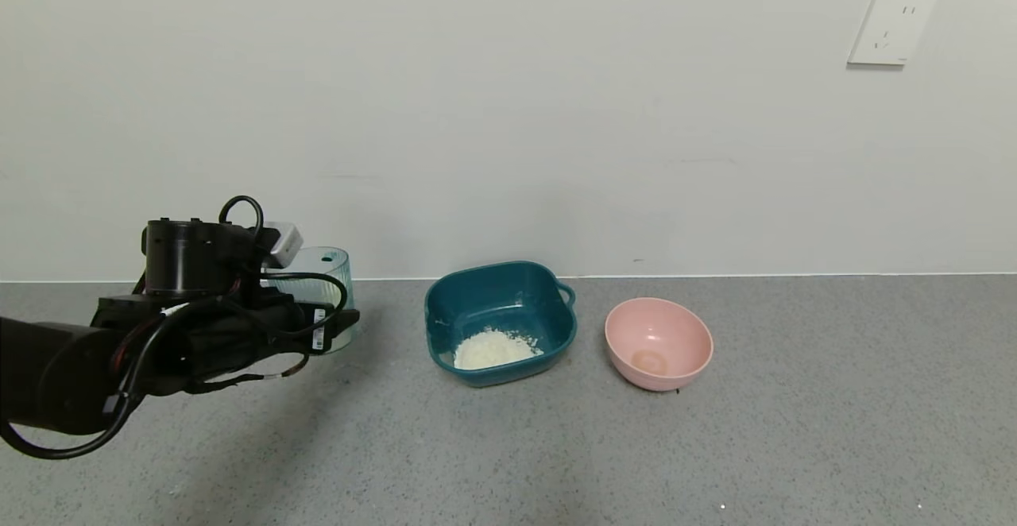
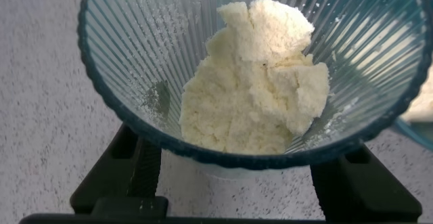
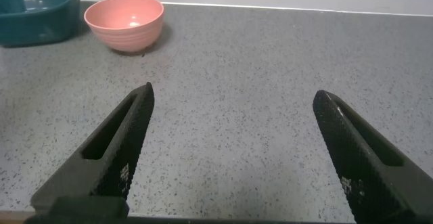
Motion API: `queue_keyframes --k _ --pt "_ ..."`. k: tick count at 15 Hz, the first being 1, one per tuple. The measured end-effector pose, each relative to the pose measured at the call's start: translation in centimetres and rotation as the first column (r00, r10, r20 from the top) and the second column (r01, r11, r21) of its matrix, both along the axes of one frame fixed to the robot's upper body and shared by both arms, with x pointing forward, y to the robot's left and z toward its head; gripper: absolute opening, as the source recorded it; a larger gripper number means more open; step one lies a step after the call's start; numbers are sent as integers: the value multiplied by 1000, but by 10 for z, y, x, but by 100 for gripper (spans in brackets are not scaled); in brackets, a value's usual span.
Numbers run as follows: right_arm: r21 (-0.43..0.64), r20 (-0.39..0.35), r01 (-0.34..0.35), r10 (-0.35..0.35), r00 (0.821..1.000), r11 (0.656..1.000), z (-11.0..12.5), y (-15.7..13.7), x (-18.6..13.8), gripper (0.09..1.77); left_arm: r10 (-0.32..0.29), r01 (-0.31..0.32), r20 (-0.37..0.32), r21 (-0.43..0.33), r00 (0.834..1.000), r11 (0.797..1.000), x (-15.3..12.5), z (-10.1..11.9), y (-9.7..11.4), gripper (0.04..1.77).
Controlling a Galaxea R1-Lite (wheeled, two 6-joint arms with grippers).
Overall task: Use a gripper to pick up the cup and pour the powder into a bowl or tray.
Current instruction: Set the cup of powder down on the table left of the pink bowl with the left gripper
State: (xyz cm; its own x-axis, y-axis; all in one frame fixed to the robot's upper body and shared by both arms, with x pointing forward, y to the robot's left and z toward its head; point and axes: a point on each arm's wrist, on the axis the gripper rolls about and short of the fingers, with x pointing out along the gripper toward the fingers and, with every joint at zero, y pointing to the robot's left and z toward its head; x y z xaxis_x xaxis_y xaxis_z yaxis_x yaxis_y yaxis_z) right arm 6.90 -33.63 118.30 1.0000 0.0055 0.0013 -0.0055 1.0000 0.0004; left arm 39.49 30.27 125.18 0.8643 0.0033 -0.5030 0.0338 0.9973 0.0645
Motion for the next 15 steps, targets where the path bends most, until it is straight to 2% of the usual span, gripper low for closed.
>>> queue_keyframes --k 5,10,15 --pt "0 0 0 0 1000 1000 0 0 0 171 -16 16 -91 1 996 1000 -6 -25 -2 125" --pt "0 0 0 0 1000 1000 0 0 0 171 -25 25 -136 -2 990 1000 -6 -38 -2 125" --pt "0 0 0 0 1000 1000 0 0 0 171 -30 29 -66 -6 997 1000 4 -50 -4 125"
